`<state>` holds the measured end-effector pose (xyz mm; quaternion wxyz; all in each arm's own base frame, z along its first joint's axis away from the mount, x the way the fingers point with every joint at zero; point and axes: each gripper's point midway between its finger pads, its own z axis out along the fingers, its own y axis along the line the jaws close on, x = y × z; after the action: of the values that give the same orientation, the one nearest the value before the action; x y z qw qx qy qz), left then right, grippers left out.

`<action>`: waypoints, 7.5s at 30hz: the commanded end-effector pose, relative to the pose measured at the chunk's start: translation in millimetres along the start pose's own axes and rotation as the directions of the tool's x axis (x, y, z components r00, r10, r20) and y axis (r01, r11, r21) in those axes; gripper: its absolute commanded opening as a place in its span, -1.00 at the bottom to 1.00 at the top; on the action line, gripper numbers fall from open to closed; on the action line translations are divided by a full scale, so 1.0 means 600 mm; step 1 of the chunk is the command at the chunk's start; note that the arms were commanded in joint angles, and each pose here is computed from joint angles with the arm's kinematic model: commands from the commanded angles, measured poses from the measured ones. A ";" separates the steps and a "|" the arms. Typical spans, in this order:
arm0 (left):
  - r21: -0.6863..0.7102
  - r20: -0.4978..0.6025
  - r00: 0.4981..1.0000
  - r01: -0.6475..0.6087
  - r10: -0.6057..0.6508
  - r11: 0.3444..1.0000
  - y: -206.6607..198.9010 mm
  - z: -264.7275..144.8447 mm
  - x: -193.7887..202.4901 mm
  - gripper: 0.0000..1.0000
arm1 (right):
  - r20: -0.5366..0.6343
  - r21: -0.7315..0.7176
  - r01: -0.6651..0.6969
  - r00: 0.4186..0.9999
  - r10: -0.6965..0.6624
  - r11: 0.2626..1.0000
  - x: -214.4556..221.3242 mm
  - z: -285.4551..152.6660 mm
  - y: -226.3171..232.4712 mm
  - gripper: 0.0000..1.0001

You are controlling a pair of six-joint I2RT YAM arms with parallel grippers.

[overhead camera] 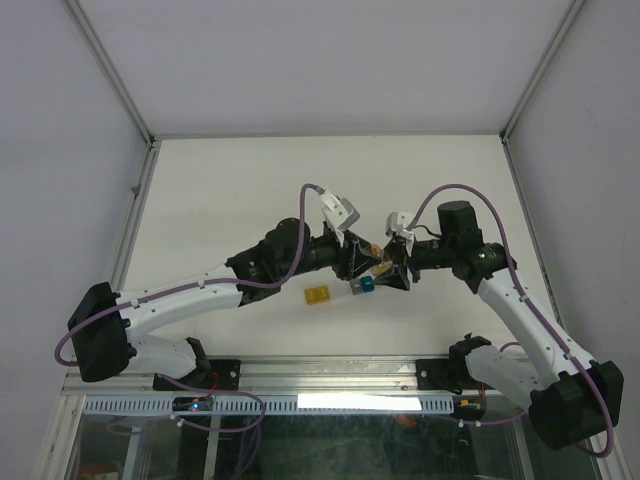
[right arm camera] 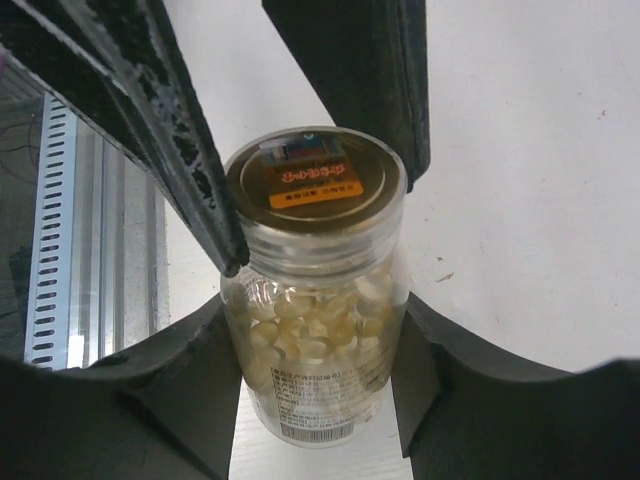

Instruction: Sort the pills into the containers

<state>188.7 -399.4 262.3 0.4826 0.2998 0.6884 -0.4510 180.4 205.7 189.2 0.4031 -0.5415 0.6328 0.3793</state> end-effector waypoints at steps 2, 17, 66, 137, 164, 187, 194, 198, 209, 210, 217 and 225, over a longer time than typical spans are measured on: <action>0.380 0.047 0.901 -0.416 0.432 0.826 -0.079 -0.022 0.030 -0.57 | 0.063 0.020 0.077 0.995 -0.078 0.997 -0.046 -0.009 -0.008 -1.00; 0.479 0.235 0.750 -0.642 0.618 0.598 -0.026 -0.036 -0.022 0.50 | 0.063 0.021 0.076 0.995 -0.078 0.997 -0.047 -0.010 -0.008 -1.00; -0.040 0.122 0.989 0.087 -0.082 0.995 -0.016 -0.019 -0.063 0.40 | 0.057 0.020 0.070 0.996 -0.071 0.997 -0.042 -0.008 -0.010 -1.00; -0.059 0.110 0.994 0.003 0.004 0.998 -0.001 -0.028 -0.052 0.45 | 0.061 0.015 0.072 0.995 -0.073 0.997 -0.043 -0.008 -0.007 -1.00; 0.214 0.266 0.875 -0.464 0.405 0.860 -0.036 -0.057 -0.087 0.98 | 0.060 0.022 0.075 0.995 -0.076 0.997 -0.043 -0.009 -0.009 -1.00; 0.205 0.057 0.986 -0.162 0.154 0.965 -0.015 -0.001 -0.054 0.24 | 0.062 0.018 0.074 0.995 -0.075 0.997 -0.043 -0.009 -0.008 -1.00; 0.256 0.030 0.984 -0.176 0.174 0.951 -0.026 -0.001 -0.044 -0.62 | 0.062 0.018 0.073 0.995 -0.074 0.997 -0.043 -0.009 -0.007 -1.00; 0.311 0.041 0.974 -0.224 0.223 0.924 -0.034 -0.012 -0.042 -1.00 | 0.063 0.019 0.075 0.995 -0.077 0.997 -0.045 -0.009 -0.007 -1.00; 0.207 -0.018 0.986 -0.158 0.165 0.966 0.042 -0.022 -0.011 -1.00 | 0.098 0.027 0.061 0.993 -0.063 0.998 -0.061 -0.021 -0.005 1.00; 0.174 -0.032 0.988 -0.144 0.152 0.974 0.058 -0.026 -0.001 -1.00 | 0.106 0.036 0.060 0.992 -0.063 0.998 -0.063 -0.025 -0.007 1.00; -0.251 -0.066 0.997 -0.043 0.027 0.967 0.256 -0.082 0.013 -1.00 | 0.135 0.078 0.057 0.989 -0.067 0.995 -0.073 -0.043 -0.014 0.99; -0.834 -0.023 0.987 0.067 -0.156 0.548 0.584 -0.221 0.000 -1.00 | 0.125 0.107 0.041 0.991 -0.054 0.993 -0.064 -0.043 -0.026 0.99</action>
<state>372.9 -205.2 161.6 0.4872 0.1437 0.8360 -0.2074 190.3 193.6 216.6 0.4531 -0.5076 0.6287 0.3766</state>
